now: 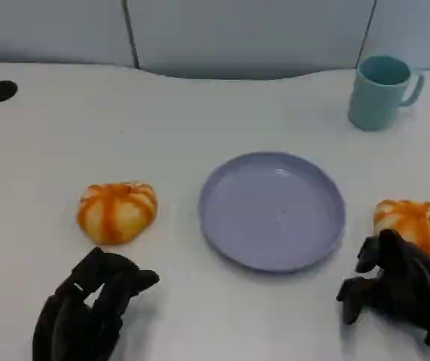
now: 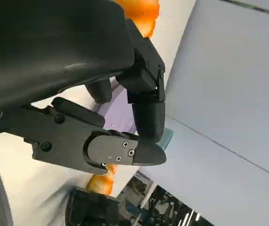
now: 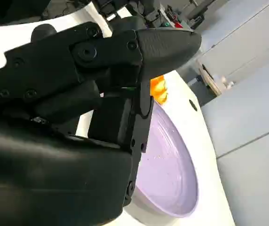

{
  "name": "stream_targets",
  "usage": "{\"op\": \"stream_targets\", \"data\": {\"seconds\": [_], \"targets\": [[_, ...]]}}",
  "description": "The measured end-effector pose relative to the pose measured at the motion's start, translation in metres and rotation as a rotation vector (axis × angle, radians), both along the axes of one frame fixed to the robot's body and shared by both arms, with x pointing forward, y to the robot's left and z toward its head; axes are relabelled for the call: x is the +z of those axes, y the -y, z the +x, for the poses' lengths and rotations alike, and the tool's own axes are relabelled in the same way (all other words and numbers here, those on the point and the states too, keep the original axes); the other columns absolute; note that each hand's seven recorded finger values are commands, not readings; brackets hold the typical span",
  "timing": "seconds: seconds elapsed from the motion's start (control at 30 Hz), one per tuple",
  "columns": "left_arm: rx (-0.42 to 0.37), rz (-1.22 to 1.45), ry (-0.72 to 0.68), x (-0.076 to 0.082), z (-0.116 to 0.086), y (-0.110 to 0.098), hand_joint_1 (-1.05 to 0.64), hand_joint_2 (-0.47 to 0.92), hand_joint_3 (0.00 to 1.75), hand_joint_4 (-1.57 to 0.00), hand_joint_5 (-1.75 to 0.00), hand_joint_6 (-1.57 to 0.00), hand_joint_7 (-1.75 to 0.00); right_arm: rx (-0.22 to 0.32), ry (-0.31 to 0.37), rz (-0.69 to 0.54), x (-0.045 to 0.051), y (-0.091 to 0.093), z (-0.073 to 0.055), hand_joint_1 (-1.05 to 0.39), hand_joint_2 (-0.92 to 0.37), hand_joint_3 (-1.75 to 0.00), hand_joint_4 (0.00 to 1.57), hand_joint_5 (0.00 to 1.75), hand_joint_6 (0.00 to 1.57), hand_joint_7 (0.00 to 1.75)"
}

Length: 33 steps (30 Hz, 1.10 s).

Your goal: Grasp the bread from the table and place it into the plate.

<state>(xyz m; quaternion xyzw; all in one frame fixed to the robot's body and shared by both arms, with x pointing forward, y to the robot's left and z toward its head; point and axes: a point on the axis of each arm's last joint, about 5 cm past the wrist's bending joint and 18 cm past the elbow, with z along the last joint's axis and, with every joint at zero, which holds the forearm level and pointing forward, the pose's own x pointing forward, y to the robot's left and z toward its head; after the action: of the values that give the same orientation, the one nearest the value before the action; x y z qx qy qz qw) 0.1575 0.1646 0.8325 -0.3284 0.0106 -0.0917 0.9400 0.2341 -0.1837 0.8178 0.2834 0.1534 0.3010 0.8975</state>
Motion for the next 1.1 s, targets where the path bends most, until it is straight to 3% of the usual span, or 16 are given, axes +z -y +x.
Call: {"op": "stream_targets", "data": {"seconds": [0.9,1.03,1.1], "targets": [[0.001,-0.006,0.003,0.0032,0.0007,-0.0017,-0.63,0.92,0.21,-0.68,-1.64,-0.58,-1.37,0.008,0.0,0.0,0.0,-0.0004,0.0002,-0.52,-0.92,-0.29,1.57,0.75,1.57,0.5],[0.008,0.022,0.028,0.0061,0.0014,-0.0031,-0.65,0.92,0.27,-0.61,-1.61,-0.56,-1.21,0.007,-0.001,0.003,-0.0002,-0.0007,0.0003,-0.53,-0.92,-0.26,1.57,0.76,1.57,0.5],[0.02,0.066,0.066,0.0089,0.0018,-0.0068,-0.62,0.92,0.28,-0.56,-1.56,-0.57,-1.05,0.007,-0.001,0.005,-0.0002,-0.0017,0.0004,-0.53,-0.92,-0.26,1.57,0.76,1.57,0.5]]}}
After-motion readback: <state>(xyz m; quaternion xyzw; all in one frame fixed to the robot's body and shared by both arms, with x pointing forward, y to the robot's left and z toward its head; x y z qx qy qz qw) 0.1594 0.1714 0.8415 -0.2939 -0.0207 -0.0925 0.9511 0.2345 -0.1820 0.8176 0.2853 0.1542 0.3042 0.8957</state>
